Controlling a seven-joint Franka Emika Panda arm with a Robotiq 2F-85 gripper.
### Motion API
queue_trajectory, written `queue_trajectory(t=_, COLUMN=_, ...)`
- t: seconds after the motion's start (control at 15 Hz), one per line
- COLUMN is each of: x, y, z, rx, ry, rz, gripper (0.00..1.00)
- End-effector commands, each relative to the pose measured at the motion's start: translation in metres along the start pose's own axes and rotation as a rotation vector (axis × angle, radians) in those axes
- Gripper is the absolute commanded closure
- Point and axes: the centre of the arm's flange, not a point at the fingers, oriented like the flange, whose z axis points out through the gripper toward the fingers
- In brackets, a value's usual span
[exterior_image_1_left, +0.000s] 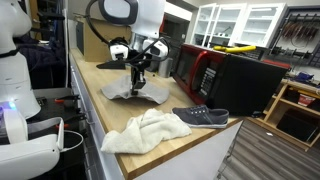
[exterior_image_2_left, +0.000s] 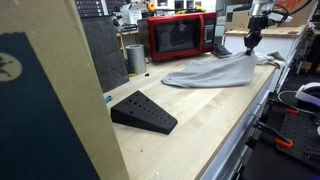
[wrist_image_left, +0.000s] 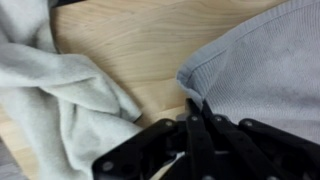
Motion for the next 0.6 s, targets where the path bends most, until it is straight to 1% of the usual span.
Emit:
queue_trajectory(t=0.0, x=-0.006, y=0.020, z=-0.020, rx=-0.120, ry=0.070, rz=0.060, gripper=0.99)
queue_trajectory(t=0.13, x=-0.005, y=0.030, z=-0.027, rx=-0.183, ry=0.108, rz=0.090, gripper=0.99)
queue_trajectory(t=0.2, x=-0.004, y=0.032, z=-0.030, rx=-0.201, ry=0.124, rz=0.103, gripper=0.91)
queue_trajectory(t=0.27, x=-0.003, y=0.031, z=-0.033, rx=-0.219, ry=0.141, rz=0.113, gripper=0.70)
queue_trajectory(t=0.47, x=0.002, y=0.024, z=-0.043, rx=-0.248, ry=0.181, rz=0.118, gripper=0.49)
queue_trajectory(t=0.53, x=0.004, y=0.022, z=-0.046, rx=-0.256, ry=0.192, rz=0.116, gripper=0.41)
